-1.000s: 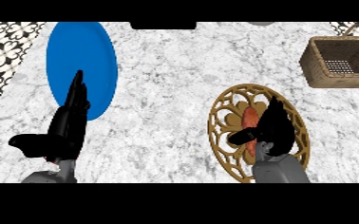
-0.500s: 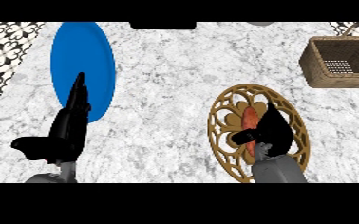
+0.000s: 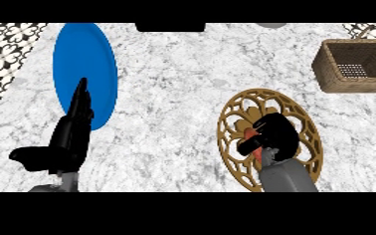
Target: Pick the sweet potato from the placemat and place it in the basket
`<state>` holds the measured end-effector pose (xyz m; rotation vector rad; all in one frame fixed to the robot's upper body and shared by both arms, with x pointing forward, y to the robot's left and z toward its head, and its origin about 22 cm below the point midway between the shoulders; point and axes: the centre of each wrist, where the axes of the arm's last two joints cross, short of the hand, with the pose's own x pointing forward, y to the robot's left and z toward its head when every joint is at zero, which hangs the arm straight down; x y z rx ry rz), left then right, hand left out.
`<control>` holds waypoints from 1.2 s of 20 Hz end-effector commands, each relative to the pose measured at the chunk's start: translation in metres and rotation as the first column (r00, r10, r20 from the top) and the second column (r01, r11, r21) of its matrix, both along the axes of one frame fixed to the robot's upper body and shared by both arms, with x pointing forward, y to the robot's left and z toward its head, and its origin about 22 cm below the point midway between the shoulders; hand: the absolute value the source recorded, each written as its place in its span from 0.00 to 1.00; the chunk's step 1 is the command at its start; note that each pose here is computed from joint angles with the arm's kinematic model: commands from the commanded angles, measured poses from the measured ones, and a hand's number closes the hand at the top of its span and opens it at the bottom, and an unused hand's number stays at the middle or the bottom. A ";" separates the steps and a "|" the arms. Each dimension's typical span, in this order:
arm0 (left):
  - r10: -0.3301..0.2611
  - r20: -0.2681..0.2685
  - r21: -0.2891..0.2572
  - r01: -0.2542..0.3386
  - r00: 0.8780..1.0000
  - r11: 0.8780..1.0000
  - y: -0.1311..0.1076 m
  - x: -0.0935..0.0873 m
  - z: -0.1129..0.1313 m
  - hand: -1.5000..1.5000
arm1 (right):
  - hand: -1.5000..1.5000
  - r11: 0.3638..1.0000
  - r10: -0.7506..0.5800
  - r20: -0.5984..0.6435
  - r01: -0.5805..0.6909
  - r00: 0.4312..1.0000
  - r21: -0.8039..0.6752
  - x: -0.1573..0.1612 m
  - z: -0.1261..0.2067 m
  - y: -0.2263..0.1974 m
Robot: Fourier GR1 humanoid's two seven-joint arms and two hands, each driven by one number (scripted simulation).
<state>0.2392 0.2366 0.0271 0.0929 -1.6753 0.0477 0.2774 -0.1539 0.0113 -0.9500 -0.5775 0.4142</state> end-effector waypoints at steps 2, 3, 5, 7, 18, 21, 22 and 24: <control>0.003 0.005 -0.004 -0.003 1.000 1.000 -0.003 0.004 0.000 0.50 | 1.00 0.995 -0.086 -0.087 0.080 0.992 -0.065 0.008 0.002 0.024; -0.004 0.013 0.005 0.004 1.000 1.000 0.002 -0.006 -0.006 0.50 | 1.00 0.994 -0.073 -0.083 0.067 0.994 -0.082 0.002 -0.016 -0.001; 0.012 0.001 -0.011 -0.012 1.000 1.000 0.003 0.006 -0.004 0.50 | 1.00 0.993 -0.074 -0.063 0.068 0.995 -0.095 0.010 0.011 0.022; -0.013 0.001 -0.016 0.013 1.000 1.000 0.003 0.002 0.005 0.50 | 1.00 0.993 -0.069 -0.028 0.066 0.997 -0.097 0.012 0.007 0.008; -0.129 0.070 -0.001 0.129 0.989 0.992 -0.024 0.012 0.021 0.50 | 1.00 0.832 -0.479 0.229 0.522 0.847 -0.189 0.125 0.107 -0.135; -0.145 0.077 0.001 0.145 0.986 0.989 -0.030 0.016 0.022 0.50 | 1.00 0.798 -0.504 0.352 0.581 0.789 -0.159 0.139 0.146 -0.143; -0.157 0.077 -0.006 0.158 0.985 0.987 -0.034 0.016 0.023 0.50 | 1.00 0.788 -0.505 0.398 0.598 0.765 -0.148 0.142 0.156 -0.145; -0.164 0.095 -0.006 0.166 0.982 0.986 -0.039 0.019 0.028 0.50 | 1.00 0.772 -0.488 0.495 0.620 0.719 -0.140 0.147 0.177 -0.146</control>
